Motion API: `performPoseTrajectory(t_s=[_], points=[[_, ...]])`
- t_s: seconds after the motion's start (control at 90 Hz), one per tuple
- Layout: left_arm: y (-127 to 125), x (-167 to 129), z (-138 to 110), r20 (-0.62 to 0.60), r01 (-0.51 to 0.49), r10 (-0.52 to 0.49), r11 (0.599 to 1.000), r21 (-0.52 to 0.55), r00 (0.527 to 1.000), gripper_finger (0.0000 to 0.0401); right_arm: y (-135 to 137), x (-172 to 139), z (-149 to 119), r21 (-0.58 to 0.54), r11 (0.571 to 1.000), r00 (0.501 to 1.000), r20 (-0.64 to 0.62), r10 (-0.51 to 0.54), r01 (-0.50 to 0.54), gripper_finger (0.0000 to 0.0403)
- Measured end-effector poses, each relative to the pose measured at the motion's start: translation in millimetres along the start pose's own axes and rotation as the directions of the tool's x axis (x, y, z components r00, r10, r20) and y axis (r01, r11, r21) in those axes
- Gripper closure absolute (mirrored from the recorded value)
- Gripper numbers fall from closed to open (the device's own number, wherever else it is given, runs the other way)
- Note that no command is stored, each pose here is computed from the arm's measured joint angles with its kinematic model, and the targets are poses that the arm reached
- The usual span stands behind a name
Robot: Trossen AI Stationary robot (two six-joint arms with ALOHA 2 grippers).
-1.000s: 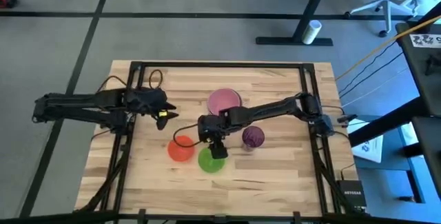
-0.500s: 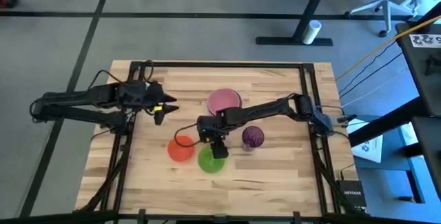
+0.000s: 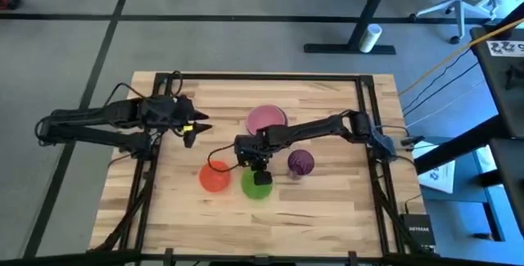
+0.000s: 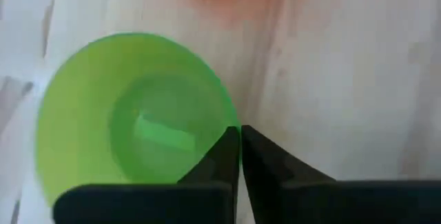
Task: Nest bowls inside each other
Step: Stack the green bowl on top of the pink bowl
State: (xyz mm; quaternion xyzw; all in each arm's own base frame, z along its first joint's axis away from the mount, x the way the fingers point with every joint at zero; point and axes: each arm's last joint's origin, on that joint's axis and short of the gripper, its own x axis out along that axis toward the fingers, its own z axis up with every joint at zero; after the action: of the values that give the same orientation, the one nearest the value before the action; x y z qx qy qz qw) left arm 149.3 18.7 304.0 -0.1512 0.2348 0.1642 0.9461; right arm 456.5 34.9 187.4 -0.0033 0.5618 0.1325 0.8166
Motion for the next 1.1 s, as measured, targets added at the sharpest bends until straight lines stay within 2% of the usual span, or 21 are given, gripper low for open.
performPoseTrajectory(t_s=[0.433, 0.6, 0.844, 1.1], points=[[0.3, -0.1, 0.1, 0.003, -0.008, 0.008, 1.0, 0.007, 1.0, 0.0223, -7.0, -65.7, 23.9, -0.042, 0.988, 0.988, -0.025, -0.152, 0.151, 0.0403], [0.4, -0.1, -0.3, -0.001, -0.01, 0.01, 1.0, 0.01, 1.0, 0.0223, -37.5, -88.3, 15.2, -0.01, 0.963, 0.957, -0.11, -0.268, 0.269, 0.0403], [1.3, -0.1, -2.9, -0.028, -0.019, 0.019, 1.0, 0.009, 0.999, 0.0223, -95.4, -104.4, -2.8, 0.068, 0.948, 0.942, -0.152, -0.299, 0.312, 0.0403], [3.1, -0.3, -3.2, -0.018, -0.075, 0.075, 0.997, 0.02, 0.997, 0.0223, -109.0, -117.1, -7.4, 0.057, 0.955, 0.952, -0.118, -0.283, 0.291, 0.0403]])
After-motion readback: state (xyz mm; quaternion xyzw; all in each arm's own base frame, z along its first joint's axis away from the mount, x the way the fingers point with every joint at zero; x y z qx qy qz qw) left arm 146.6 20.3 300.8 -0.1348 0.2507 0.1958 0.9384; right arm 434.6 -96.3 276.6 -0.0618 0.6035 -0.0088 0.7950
